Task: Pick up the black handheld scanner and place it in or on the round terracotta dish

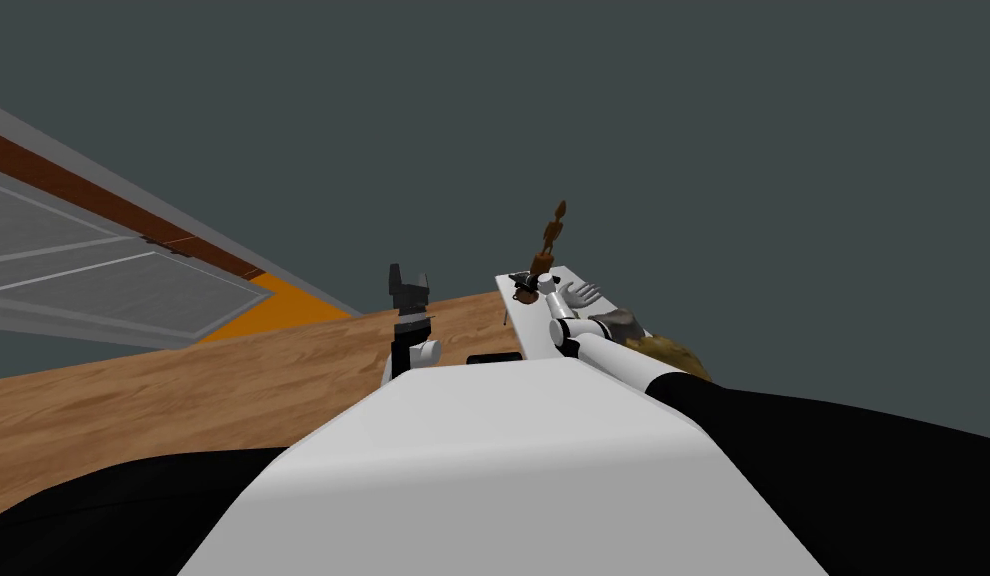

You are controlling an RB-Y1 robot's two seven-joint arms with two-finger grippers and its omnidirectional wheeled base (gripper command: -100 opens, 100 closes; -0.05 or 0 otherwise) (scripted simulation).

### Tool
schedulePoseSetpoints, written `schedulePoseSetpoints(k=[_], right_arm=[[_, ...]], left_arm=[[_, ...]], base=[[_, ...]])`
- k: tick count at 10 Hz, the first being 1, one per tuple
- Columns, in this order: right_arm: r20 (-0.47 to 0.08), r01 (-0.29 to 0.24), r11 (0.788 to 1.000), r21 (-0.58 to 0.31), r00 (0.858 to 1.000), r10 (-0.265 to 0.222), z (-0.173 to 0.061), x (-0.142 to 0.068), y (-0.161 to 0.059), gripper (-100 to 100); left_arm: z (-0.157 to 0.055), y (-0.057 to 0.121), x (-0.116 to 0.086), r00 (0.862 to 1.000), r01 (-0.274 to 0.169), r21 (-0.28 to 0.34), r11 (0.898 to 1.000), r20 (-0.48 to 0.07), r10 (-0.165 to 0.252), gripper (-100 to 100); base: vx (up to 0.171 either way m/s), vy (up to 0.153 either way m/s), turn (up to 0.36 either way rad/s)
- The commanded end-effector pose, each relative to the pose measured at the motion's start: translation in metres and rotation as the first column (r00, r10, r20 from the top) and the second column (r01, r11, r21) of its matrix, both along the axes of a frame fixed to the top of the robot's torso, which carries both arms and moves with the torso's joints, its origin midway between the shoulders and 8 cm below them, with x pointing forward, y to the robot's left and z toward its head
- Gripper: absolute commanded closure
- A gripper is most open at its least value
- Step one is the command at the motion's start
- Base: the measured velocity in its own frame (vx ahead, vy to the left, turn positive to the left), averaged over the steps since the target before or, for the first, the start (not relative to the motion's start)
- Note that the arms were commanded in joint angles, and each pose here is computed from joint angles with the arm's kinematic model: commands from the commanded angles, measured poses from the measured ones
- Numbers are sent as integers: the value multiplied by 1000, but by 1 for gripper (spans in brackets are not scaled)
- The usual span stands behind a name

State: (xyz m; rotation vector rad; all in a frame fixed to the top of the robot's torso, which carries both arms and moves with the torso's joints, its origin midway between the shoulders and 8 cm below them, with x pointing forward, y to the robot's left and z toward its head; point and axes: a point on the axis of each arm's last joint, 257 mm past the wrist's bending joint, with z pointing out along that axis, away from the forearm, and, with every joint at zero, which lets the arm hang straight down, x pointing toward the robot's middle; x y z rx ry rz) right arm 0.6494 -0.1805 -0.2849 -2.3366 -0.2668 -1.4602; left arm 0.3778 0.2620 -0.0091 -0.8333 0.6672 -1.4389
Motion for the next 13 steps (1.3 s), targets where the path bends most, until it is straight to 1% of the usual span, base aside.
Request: schedulePoseSetpoints(k=[1, 5, 7, 9, 12, 13], right_arm=[[0, 0, 1000, 0, 1000, 0, 0, 0, 0, -100], [0, 0, 1000, 0, 1000, 0, 0, 0, 0, -100], [7, -16, 1000, -7, 1000, 16, 15, 12, 7, -100], [7, -16, 1000, -7, 1000, 16, 15, 12, 7, -100], [18, -39, 999, -17, 999, 40, 40, 29, 18, -100], [16, -44, 999, -20, 999, 45, 45, 32, 20, -100]], left_arm=[[0, 0, 0, 1000, 0, 0, 1000, 0, 0, 0], [0, 0, 0, 1000, 0, 0, 1000, 0, 0, 0], [0, 0, 0, 1000, 0, 0, 1000, 0, 0, 0], [0, 0, 0, 1000, 0, 0, 1000, 0, 0, 0], [0, 0, 0, 1000, 0, 0, 1000, 0, 0, 0], [0, 0, 0, 1000, 0, 0, 1000, 0, 0, 0]], base=[[-7, -1, 22], [3, 0, -11], [-31, 13, -78], [-28, 14, -6], [-34, 19, -78], [-55, 29, -79]])
